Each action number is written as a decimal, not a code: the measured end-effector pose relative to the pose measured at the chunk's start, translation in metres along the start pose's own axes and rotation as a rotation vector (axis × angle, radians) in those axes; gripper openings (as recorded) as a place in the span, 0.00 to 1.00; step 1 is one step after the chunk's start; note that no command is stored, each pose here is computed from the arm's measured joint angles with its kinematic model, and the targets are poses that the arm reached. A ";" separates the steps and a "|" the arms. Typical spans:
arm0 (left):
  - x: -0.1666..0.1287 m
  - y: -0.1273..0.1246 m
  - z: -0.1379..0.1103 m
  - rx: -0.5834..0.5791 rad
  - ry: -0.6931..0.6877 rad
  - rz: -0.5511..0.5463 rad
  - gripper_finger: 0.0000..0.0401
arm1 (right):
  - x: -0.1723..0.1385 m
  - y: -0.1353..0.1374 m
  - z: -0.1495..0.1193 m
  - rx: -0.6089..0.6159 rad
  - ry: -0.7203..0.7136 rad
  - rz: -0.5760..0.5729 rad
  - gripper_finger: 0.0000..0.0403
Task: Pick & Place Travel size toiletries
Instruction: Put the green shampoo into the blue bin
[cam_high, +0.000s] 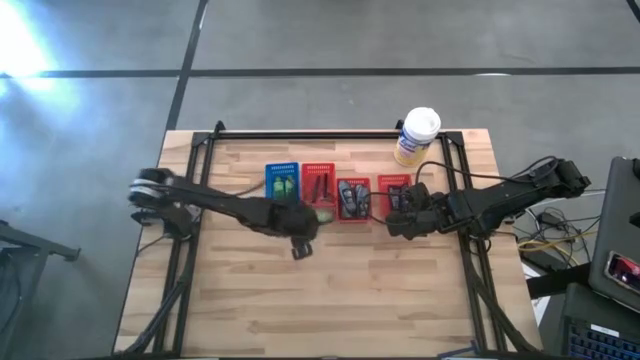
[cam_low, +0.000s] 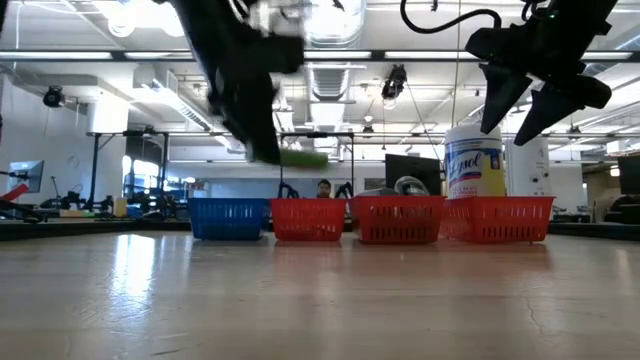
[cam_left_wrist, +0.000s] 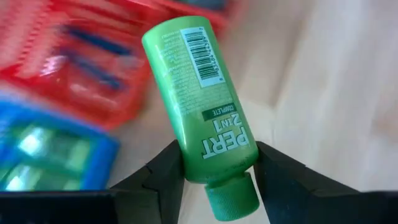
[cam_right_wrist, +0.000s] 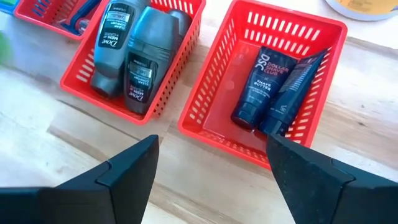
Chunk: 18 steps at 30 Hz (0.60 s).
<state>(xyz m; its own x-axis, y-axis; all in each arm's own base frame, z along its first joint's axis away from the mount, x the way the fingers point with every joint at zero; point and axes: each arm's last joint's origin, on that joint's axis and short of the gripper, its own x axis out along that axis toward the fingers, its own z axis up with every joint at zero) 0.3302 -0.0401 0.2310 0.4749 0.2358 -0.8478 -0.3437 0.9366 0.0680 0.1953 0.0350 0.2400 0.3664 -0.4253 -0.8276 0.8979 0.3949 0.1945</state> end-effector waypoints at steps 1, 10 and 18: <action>-0.011 0.005 -0.001 -0.090 -0.038 0.024 0.44 | 0.000 0.000 0.000 0.001 -0.003 -0.001 0.73; -0.029 0.077 -0.058 -0.765 -0.169 0.213 0.43 | 0.000 0.000 0.001 0.012 -0.030 -0.004 0.79; 0.005 0.112 -0.074 -0.942 -0.229 0.129 0.43 | 0.000 0.000 0.001 0.024 -0.031 -0.003 0.84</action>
<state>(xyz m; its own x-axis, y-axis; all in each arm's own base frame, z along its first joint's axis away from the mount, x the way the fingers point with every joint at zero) 0.2346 0.0465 0.1958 0.5002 0.4599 -0.7337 -0.8631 0.3332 -0.3795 0.1957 0.0343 0.2405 0.3709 -0.4512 -0.8117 0.9043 0.3745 0.2050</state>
